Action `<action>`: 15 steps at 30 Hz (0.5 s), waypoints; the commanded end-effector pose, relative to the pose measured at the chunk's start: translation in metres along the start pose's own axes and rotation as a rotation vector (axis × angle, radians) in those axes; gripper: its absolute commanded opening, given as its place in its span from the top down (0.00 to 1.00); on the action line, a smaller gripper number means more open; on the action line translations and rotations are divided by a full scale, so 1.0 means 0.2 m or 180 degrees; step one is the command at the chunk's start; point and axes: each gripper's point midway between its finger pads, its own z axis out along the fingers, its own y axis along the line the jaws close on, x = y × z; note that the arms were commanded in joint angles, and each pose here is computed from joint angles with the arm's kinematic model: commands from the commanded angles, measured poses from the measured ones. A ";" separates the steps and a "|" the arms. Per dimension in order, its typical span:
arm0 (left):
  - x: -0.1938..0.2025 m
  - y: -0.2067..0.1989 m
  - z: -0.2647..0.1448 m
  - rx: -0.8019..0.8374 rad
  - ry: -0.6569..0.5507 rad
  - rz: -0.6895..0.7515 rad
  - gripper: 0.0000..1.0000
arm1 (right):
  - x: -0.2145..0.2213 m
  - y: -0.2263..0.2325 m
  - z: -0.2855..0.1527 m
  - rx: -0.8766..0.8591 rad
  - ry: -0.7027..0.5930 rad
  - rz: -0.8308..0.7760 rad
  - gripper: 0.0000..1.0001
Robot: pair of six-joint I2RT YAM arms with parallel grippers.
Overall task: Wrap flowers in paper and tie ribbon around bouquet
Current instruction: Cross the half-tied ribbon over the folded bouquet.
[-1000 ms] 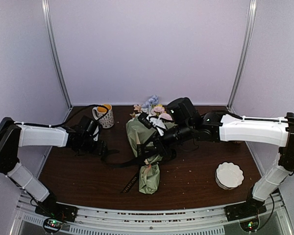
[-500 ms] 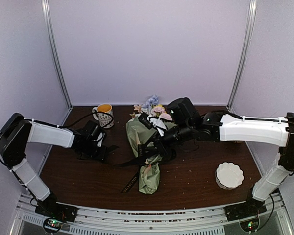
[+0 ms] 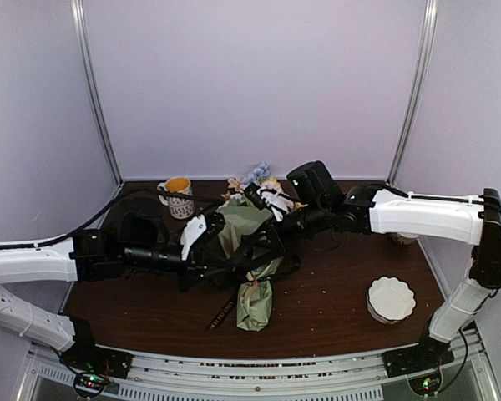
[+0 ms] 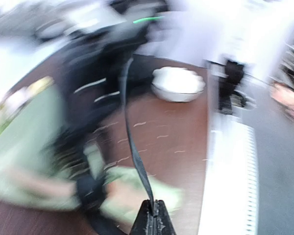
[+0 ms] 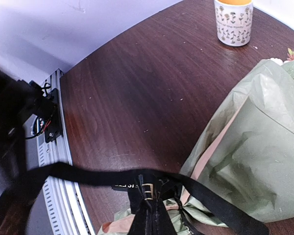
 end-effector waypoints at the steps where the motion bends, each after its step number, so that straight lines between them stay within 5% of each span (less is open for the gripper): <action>1: -0.19 -0.35 0.08 0.0911 -0.0098 0.0635 1.00 | -0.09 -0.09 -0.01 0.0133 -0.0133 0.0185 1.00; 11: -0.35 -0.80 0.52 0.1895 0.0193 0.1357 1.00 | -0.13 -0.11 -0.06 0.0206 -0.0148 0.0139 1.00; 15: -0.42 -0.91 0.70 0.1843 0.0141 0.1653 1.00 | -0.13 -0.11 -0.09 0.0234 -0.0104 0.0094 1.00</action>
